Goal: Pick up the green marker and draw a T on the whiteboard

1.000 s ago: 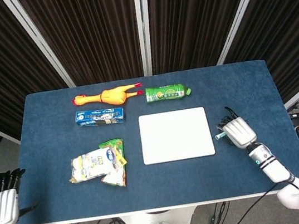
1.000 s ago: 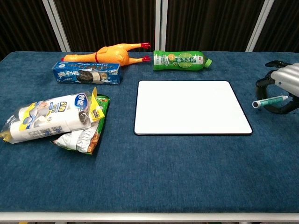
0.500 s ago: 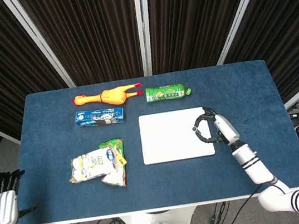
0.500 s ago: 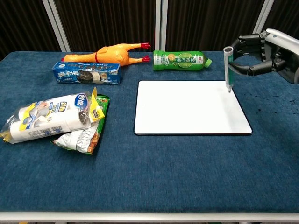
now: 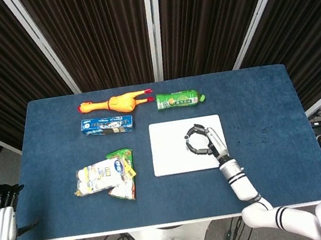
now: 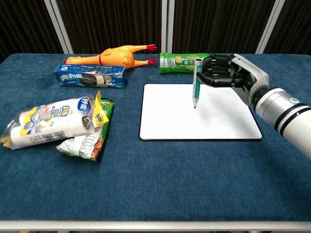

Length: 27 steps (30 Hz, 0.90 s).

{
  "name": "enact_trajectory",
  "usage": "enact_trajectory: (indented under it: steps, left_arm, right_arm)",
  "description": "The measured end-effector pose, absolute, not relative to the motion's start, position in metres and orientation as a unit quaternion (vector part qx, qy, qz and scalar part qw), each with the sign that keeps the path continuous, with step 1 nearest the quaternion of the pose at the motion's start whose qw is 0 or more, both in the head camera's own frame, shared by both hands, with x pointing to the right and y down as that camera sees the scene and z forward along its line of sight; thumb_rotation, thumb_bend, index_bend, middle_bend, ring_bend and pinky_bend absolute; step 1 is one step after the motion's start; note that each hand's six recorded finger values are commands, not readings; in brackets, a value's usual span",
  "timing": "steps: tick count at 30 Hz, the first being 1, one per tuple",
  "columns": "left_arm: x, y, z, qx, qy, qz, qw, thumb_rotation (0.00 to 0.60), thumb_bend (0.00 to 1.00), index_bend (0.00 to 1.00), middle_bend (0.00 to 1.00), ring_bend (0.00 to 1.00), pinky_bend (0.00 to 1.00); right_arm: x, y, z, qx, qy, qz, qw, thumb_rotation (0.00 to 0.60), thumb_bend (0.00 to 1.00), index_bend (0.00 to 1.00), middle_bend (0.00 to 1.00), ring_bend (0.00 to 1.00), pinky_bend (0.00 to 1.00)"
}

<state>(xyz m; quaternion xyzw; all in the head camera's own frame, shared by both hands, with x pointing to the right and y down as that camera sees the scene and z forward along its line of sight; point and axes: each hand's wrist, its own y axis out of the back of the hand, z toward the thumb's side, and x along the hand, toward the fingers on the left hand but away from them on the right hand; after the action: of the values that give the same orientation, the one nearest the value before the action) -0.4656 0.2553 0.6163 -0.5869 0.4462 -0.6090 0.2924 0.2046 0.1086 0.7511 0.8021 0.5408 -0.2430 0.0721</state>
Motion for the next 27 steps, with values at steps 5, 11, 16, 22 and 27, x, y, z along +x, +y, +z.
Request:
enact_trajectory:
  steps: [5, 11, 16, 22, 27]
  left_arm:
    - [-0.467, 0.257, 0.619, -0.589, 0.444, -0.612, 0.287, 0.6, 0.0, 0.14, 0.1, 0.04, 0.0]
    - [-0.469, 0.259, 0.62, -0.586, 0.448, -0.613, 0.282, 0.6, 0.0, 0.14, 0.1, 0.04, 0.0]
    - [-0.469, 0.259, 0.623, -0.59, 0.443, -0.616, 0.278, 0.6, 0.0, 0.14, 0.1, 0.04, 0.0]
    - [-0.469, 0.258, 0.623, -0.588, 0.445, -0.615, 0.278, 0.6, 0.0, 0.14, 0.1, 0.04, 0.0]
    - [-0.47, 0.26, 0.624, -0.587, 0.445, -0.617, 0.276, 0.6, 0.0, 0.14, 0.1, 0.04, 0.0]
  right_arm:
    - [0.199, 0.106, 0.763, 0.797, 0.545, -0.255, 0.064, 0.6, 0.55, 0.71, 0.61, 0.34, 0.09]
    - [0.187, 0.108, 0.769, 0.807, 0.527, -0.261, 0.059, 0.6, 0.55, 0.71, 0.61, 0.33, 0.09]
    - [0.19, 0.107, 0.77, 0.808, 0.523, -0.265, 0.063, 0.6, 0.55, 0.71, 0.61, 0.33, 0.09]
    - [0.188, 0.109, 0.77, 0.813, 0.513, -0.266, 0.076, 0.6, 0.55, 0.71, 0.61, 0.34, 0.09]
    - [0.189, 0.112, 0.77, 0.815, 0.505, -0.272, 0.078, 0.6, 0.57, 0.71, 0.61, 0.34, 0.09]
